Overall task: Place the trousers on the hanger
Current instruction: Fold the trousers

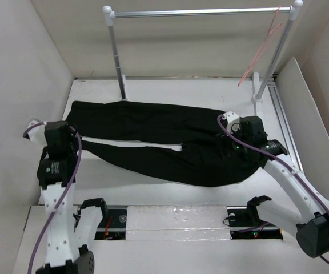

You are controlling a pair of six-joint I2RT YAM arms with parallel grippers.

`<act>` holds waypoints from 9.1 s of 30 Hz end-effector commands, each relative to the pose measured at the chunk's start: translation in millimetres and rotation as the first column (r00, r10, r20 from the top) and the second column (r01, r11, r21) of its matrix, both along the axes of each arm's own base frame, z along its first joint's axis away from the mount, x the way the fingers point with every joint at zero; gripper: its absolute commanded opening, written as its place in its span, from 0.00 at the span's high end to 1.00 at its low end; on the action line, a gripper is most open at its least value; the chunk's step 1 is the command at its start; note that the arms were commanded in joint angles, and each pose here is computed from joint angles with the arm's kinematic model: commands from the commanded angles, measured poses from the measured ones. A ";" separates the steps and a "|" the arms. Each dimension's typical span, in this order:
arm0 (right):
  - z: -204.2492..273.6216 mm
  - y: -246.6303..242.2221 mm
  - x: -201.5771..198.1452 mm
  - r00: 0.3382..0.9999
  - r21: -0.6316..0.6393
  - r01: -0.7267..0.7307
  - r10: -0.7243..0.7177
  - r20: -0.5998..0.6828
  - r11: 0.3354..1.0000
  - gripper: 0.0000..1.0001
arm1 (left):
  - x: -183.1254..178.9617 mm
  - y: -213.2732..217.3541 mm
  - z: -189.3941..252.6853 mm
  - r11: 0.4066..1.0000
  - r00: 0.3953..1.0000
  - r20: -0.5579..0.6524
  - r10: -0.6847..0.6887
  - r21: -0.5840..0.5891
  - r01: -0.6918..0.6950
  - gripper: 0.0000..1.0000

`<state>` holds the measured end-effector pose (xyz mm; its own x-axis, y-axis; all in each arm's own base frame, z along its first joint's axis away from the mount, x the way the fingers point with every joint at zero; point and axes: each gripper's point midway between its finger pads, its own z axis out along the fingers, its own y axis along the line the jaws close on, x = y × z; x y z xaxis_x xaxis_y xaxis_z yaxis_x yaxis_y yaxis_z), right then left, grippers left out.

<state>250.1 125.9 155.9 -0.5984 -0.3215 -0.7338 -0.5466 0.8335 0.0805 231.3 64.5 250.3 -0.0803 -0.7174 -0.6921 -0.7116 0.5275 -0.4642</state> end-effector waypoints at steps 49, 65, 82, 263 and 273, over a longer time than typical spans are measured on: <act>-28.2 -62.3 -30.8 0.945 -0.008 0.265 -0.262 -0.196 0.964 0.52 | -19.9 36.9 67.5 0.973 0.978 0.076 0.192 0.118 -0.200 1.00; -52.5 -185.8 -59.9 0.555 -0.276 0.708 -0.754 -0.352 0.650 0.36 | -55.2 -47.6 20.8 0.969 0.953 0.178 -0.247 0.052 0.242 1.00; -116.2 -164.7 -29.9 0.475 -0.046 0.827 -0.740 -0.476 0.560 0.37 | -77.1 -27.5 62.5 0.963 0.957 0.175 -0.229 0.181 0.198 1.00; 11.9 40.4 -2.4 0.999 0.105 0.034 -0.034 0.001 0.994 0.63 | 210.7 -40.5 -154.8 0.955 0.898 -0.325 -0.296 -0.084 0.285 1.00; 0.9 44.1 2.5 1.000 0.098 -0.002 0.004 -0.020 0.995 0.62 | 163.4 -17.2 -138.3 0.978 0.934 -0.289 -0.209 -0.039 0.207 1.00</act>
<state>244.1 166.2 149.3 -0.6468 -0.2466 -0.7217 -0.5218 0.8333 0.1828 411.1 31.7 123.8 -0.4437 -0.6529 -0.6139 -0.6405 0.7101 -0.2924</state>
